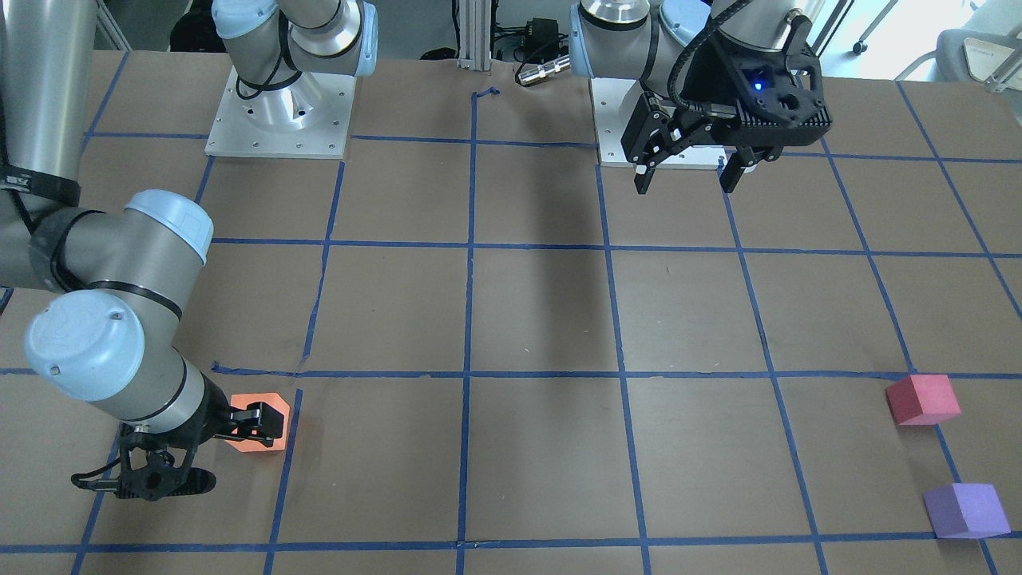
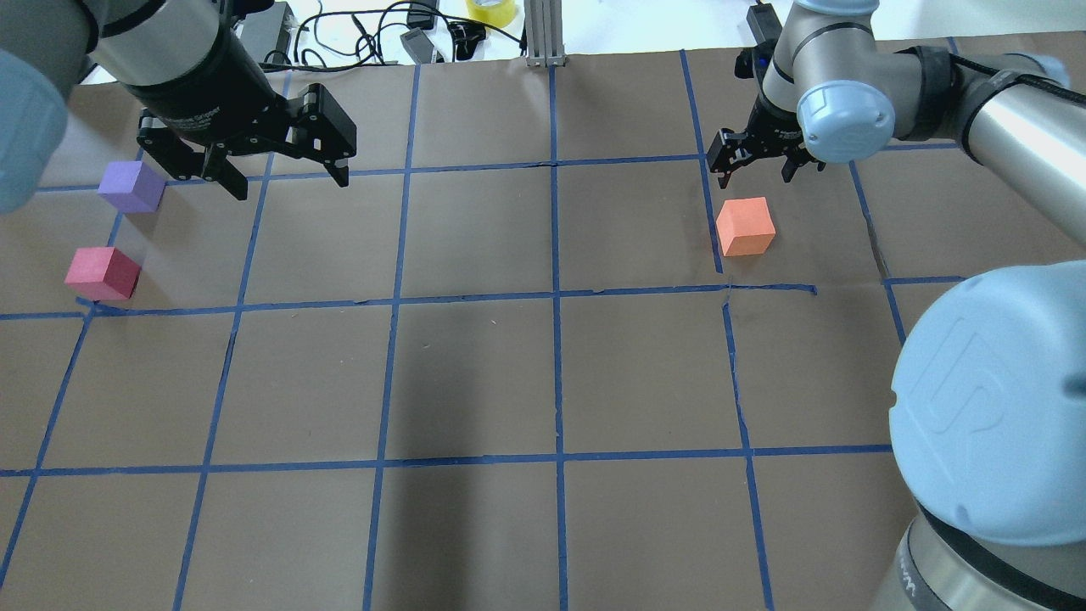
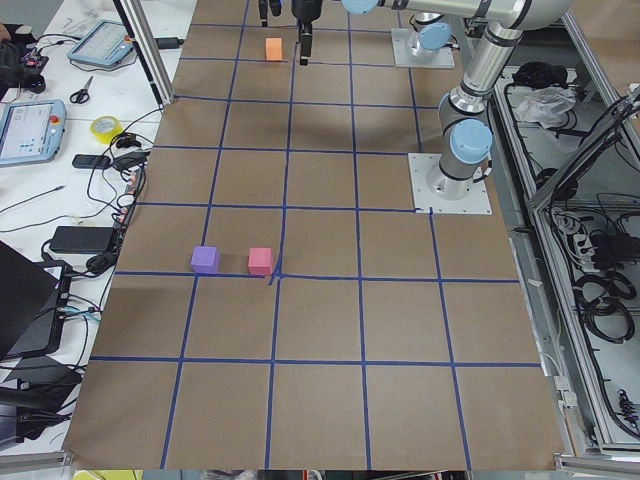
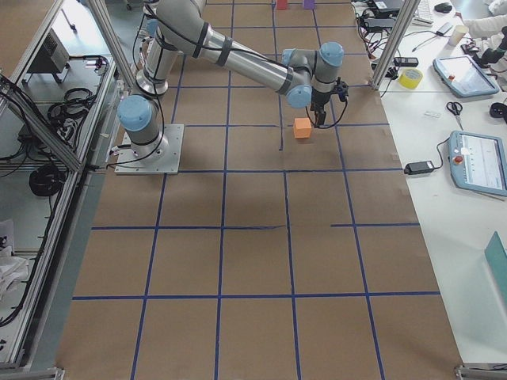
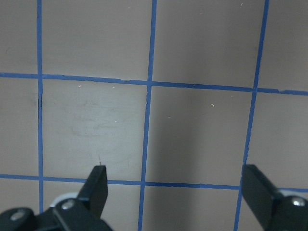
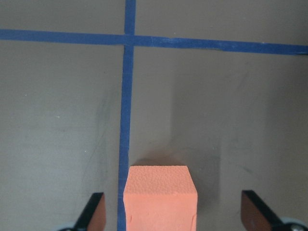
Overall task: Arrange blocks in a line
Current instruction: 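Lower the right gripper onto the orange cube and grasp it, then carry the orange cube with the right gripper toward the table center and set it down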
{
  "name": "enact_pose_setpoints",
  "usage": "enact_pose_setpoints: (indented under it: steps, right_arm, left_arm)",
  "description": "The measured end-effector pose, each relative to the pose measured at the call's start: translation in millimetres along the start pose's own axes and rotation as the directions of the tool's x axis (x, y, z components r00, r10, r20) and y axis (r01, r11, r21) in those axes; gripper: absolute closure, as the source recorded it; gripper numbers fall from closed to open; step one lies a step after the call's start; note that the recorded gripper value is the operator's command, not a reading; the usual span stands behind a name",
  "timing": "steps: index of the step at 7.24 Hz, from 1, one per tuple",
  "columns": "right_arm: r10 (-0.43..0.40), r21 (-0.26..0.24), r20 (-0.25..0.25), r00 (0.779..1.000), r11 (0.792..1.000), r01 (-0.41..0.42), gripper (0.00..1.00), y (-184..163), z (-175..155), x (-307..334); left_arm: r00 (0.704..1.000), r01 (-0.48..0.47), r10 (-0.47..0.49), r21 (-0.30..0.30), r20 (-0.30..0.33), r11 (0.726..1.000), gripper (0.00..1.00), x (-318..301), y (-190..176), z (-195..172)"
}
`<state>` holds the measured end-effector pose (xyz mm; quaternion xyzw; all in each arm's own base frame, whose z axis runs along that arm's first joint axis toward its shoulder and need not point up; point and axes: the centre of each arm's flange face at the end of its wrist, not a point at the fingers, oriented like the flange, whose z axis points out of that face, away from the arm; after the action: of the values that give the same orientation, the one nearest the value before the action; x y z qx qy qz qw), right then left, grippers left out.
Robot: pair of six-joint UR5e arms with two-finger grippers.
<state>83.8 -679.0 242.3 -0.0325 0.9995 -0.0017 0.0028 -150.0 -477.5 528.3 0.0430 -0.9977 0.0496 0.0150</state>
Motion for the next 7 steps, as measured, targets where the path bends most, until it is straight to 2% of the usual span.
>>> enact_pose_setpoints:
  steps: [3,4,5,6,7]
  right_arm:
    - [0.036,-0.079,-0.004,0.999,0.996,-0.037,0.00,17.2,38.1,-4.2]
    - [0.039,-0.091,-0.006,0.999,0.995,-0.039,0.18,21.4,43.4,-4.9]
    - [0.039,-0.089,-0.007,0.999,0.995,-0.039,0.44,22.1,44.3,-5.2]
    - [0.038,-0.084,-0.006,0.999,0.996,-0.038,0.61,21.3,44.2,-5.3]
    - [0.037,-0.082,-0.005,0.999,0.996,-0.037,0.73,21.0,45.0,-5.4]
  left_arm:
    - [1.000,0.000,0.000,0.001,0.001,1.000,0.00,0.0,0.2,-0.3]
    - [1.000,0.000,0.000,0.001,0.001,1.000,0.00,0.1,0.2,-0.3]
    - [1.000,0.000,0.000,0.001,0.000,1.000,0.00,0.1,0.3,-0.3]
    - [1.000,0.000,0.000,0.001,0.000,1.000,0.00,0.2,0.2,-0.4]
    - [1.000,0.000,0.000,0.001,0.000,1.000,0.00,0.1,0.2,-0.6]
